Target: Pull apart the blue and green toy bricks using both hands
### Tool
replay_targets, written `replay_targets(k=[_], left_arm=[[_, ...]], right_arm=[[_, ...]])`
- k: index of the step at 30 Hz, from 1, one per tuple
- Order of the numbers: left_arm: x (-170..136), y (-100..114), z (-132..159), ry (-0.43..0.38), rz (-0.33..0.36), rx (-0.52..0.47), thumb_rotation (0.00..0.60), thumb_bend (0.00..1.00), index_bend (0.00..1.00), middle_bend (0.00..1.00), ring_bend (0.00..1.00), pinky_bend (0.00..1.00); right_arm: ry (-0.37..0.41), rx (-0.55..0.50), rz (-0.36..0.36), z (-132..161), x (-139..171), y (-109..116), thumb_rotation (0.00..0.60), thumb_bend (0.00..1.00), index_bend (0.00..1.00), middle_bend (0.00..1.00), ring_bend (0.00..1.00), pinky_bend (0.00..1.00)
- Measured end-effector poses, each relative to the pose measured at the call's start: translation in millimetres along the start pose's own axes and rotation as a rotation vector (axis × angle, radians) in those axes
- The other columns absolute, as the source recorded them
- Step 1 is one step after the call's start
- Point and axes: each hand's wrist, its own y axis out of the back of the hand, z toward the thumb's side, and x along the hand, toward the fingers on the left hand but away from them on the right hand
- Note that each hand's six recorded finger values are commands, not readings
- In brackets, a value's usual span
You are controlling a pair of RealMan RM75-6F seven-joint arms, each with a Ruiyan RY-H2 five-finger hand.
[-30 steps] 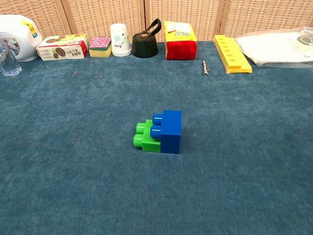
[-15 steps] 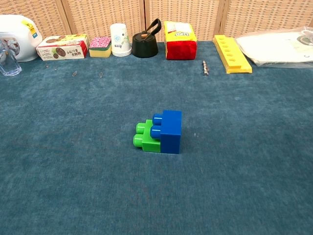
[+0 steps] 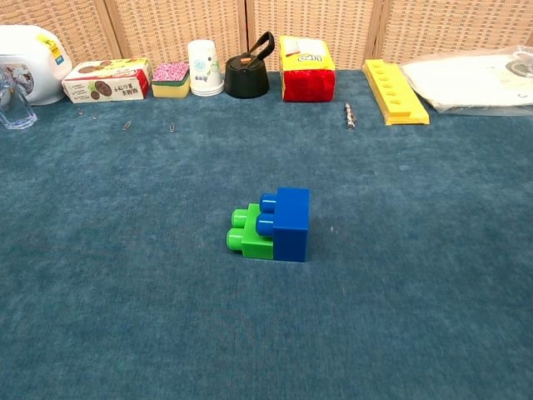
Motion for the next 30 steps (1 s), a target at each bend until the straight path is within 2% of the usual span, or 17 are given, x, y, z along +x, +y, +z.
replay_targets(k=[4,8,13,22,30], left_arm=[[0.4,4.3,-0.4,0.002,0.009,0.008,0.600,0.09,0.12,0.08,0.00,0.13],[1.9,7.1,-0.3,0.000,0.010,0.014,0.600,0.09,0.12,0.08,0.00,0.13],[6.2,10.9,0.6,-0.010,0.010,0.025,0.600,0.09,0.12,0.08,0.00,0.13],[12.8,13.0,-0.5,-0.020,0.002,0.037,0.600,0.09,0.12,0.08,0.00,0.13],[16.7,12.8,-2.2,-0.029,-0.002,0.033,0.600,0.09,0.12,0.08,0.00,0.13]], right_arm=[[0.086,-0.113,0.062,19.0,-12.1,-7.1,0.501,0.14,0.34,0.36,0.30,0.26],[0.196,-0.168,0.135,48.1,-28.8,-16.5,0.500,0.13,0.28,0.35,0.30,0.26],[0.319,-0.186,0.219,88.4,-46.5,-30.9,0.496,0.12,0.13,0.25,0.25,0.22],[0.380,-0.159,0.339,137.4,-66.2,-66.0,0.497,0.12,0.05,0.17,0.20,0.21],[0.401,-0.107,0.381,172.1,-77.9,-93.7,0.498,0.12,0.02,0.15,0.18,0.21]])
